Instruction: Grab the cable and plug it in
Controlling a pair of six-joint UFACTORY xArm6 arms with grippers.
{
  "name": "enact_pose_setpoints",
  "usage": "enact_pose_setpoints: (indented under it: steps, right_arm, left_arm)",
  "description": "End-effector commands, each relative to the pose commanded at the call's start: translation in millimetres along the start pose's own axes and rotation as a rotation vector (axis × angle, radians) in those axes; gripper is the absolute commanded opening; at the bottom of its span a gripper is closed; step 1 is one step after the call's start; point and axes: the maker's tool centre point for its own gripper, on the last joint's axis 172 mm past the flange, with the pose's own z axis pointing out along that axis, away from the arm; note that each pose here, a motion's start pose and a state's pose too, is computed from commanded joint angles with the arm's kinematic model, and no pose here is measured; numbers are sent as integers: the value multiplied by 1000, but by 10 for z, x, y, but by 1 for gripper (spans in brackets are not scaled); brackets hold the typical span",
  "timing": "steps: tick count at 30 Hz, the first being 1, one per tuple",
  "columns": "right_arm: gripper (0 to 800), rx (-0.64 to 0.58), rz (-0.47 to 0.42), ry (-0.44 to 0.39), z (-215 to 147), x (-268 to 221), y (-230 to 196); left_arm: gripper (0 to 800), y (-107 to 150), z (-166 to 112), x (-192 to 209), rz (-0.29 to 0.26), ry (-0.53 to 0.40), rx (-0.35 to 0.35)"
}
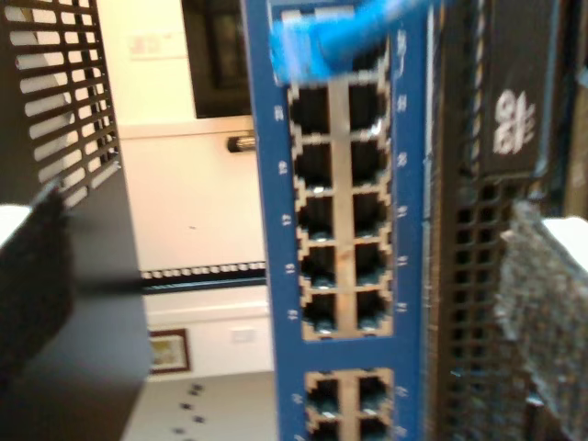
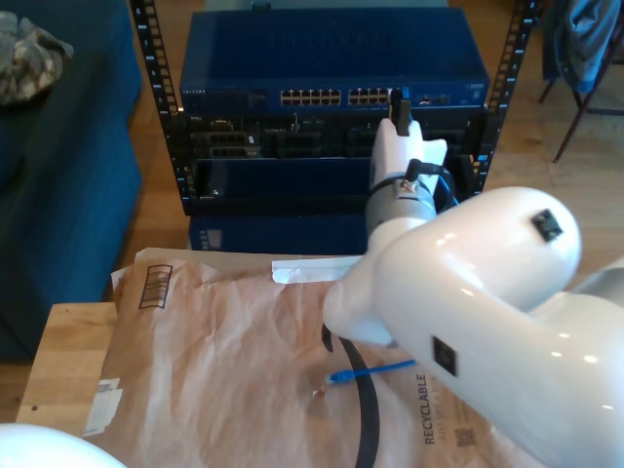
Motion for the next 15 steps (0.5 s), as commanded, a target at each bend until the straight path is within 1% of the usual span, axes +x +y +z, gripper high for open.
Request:
enact_pose_setpoints:
  steps: [2, 4, 6, 10, 12, 13, 15]
  right_arm:
    - [732, -53, -18, -26, -72, 81, 47]
    - [733, -99, -30, -46, -103, 230, 24]
    - [735, -146, -32, -44, -149, 447, 2]
    - [733, -228, -127, -9, -296, 1057, -83]
    - [737, -298, -183, 4, -343, 1407, -43]
    - [782, -336, -206, 6, -385, 1576, -22]
    - [797, -413, -239, 12, -505, 1929, 61]
  left_arm:
    - [800, 0, 0, 0, 0, 0, 0]
    - [800, 0, 0, 0, 0, 0, 0]
    - [800, 2, -1, 0, 3, 0, 1]
    - [800, 2, -1, 0, 3, 0, 1]
    - [800, 0, 0, 0, 2, 0, 0]
    - [800, 2, -1, 0, 1, 0, 1]
    - [800, 2, -1, 0, 3, 0, 1]
